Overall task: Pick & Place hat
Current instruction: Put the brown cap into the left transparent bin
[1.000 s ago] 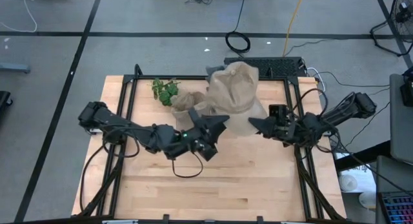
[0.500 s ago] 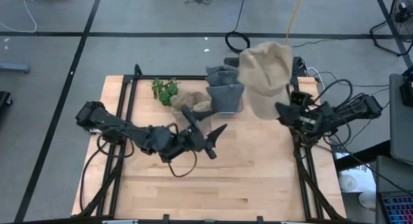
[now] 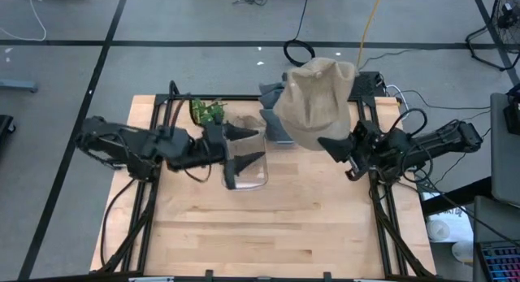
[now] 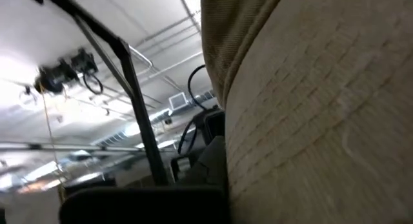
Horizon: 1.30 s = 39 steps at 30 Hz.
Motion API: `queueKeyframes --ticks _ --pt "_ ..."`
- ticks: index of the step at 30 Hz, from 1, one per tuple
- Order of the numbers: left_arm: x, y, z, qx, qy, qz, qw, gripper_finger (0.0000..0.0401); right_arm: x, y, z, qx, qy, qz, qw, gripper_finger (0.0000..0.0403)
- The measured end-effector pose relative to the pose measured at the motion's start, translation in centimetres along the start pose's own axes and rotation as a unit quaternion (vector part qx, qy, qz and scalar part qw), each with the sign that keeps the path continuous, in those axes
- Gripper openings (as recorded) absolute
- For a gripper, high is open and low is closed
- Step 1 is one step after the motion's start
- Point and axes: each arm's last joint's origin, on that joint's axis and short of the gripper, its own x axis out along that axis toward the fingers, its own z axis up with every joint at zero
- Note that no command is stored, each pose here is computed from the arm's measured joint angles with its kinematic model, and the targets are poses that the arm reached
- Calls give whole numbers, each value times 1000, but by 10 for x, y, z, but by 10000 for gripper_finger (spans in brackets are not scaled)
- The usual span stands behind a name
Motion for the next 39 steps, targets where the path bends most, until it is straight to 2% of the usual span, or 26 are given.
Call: queueKeyframes --ticks 3,6,9,13,18,23,28,34,39 --pt "-2 11 3 -43 17 -58 997 269 3 -1 -3 -30 10 -6 999 0" --pt "-2 23 6 -81 31 -94 992 274 15 1 0 -70 26 -12 997 0" --pt "2 33 7 -102 34 -100 989 285 33 6 5 -117 63 -18 991 0" --pt "7 42 7 -105 33 -88 990 298 57 13 6 -148 99 -11 984 0" --pt "9 49 14 -114 0 -85 990 309 77 19 10 -165 89 8 982 0" --pt "7 46 27 -113 -59 -127 984 307 85 18 5 -174 78 10 982 0" --pt "7 46 28 -118 -64 -133 982 299 95 18 4 -179 31 16 983 0" --pt "5 45 36 -123 -103 -152 975 298 109 13 -13 -177 16 16 984 0" --pt "6 45 35 -123 -92 -166 974 289 121 11 -15 -183 -6 17 983 0"
